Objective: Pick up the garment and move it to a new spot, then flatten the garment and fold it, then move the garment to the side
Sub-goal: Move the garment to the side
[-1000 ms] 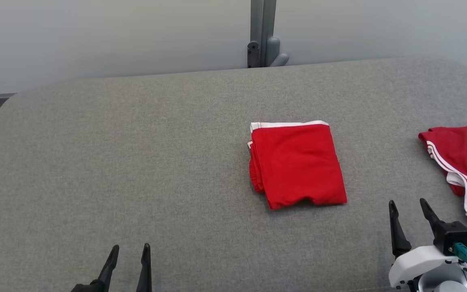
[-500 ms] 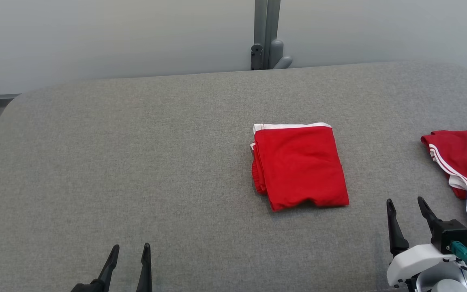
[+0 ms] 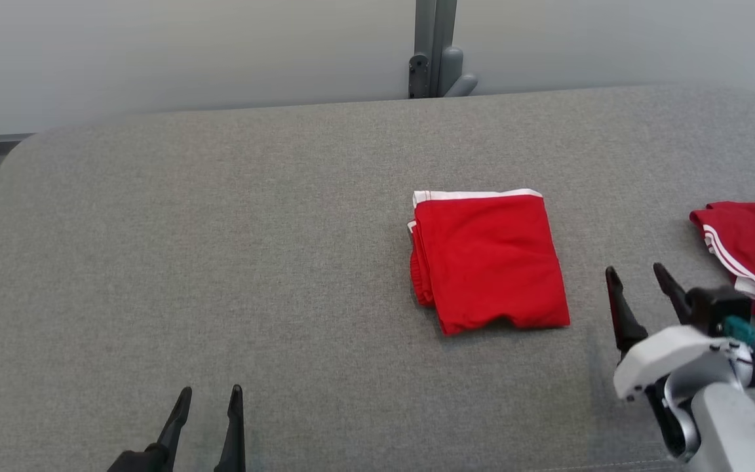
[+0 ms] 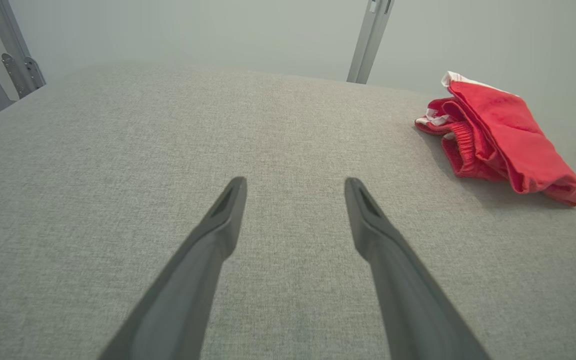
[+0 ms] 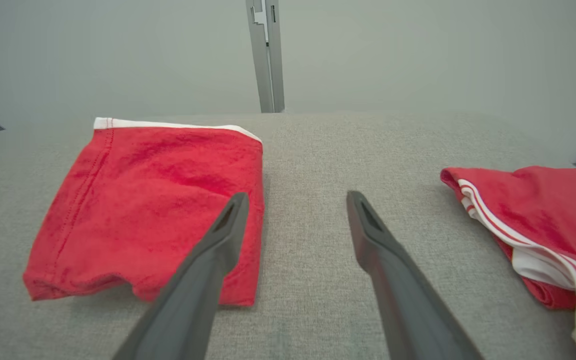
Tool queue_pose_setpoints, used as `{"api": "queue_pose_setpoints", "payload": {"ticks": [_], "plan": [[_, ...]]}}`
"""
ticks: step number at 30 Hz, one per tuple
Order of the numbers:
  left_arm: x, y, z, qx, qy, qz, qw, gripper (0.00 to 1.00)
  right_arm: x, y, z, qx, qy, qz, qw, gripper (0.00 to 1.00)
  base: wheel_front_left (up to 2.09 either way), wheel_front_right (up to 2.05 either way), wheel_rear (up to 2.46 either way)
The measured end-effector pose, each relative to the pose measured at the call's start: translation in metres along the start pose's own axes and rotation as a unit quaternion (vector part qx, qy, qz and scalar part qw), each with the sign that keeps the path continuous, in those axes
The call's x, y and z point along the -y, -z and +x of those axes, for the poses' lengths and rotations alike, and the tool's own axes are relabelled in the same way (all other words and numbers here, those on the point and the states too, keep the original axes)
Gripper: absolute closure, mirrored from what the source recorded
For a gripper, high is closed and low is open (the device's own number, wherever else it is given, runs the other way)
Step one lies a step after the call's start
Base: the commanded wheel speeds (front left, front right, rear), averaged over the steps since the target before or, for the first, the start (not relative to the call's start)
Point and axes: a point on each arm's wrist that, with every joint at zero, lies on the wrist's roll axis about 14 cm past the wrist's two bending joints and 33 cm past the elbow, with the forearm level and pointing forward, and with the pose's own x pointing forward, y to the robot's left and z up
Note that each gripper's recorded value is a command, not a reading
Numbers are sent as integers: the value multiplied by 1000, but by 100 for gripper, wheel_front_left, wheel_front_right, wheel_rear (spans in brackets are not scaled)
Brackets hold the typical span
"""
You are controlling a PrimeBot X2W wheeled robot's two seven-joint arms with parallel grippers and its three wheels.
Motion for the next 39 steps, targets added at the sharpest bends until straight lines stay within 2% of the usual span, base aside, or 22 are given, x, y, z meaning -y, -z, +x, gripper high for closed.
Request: {"api": "queue_pose_setpoints", "payload": {"ticks": [4, 6, 12, 16, 20, 24, 25, 33, 39], "plan": [[1, 0, 8, -2, 3, 4, 1000, 0, 6, -8, 27, -45, -21, -12, 999, 0, 0, 0, 0], [0, 1, 12, -4, 4, 7, 1000, 0, 2, 2, 36, -90, -42, -29, 995, 0, 0, 0, 0], [-1, 1, 28, -7, 6, 12, 1000, 0, -11, 31, 60, -188, -79, -27, 979, 0, 0, 0, 0], [-6, 2, 31, -10, -2, 12, 1000, 0, -25, 43, 79, -208, -87, 26, 974, 0, 0, 0, 0], [-11, 3, 32, -12, -13, 9, 1000, 0, -39, 68, 84, -248, -102, 41, 963, 0, 0, 0, 0], [-19, 5, 29, -15, -26, 5, 1000, 0, -43, 81, 93, -263, -98, 65, 958, 2, 0, 0, 0], [-22, 6, 29, -18, -32, 3, 999, 0, -48, 82, 97, -260, -99, 83, 957, 100, 0, 0, 0], [-12, 3, 42, -11, -13, 1, 1000, 0, -49, 67, 98, -224, -101, 124, 961, 100, 0, 0, 0], [12, 4, 64, -9, 30, 1, 999, 0, -22, 58, 84, -203, -68, 140, 967, 100, 0, 0, 0]]}}
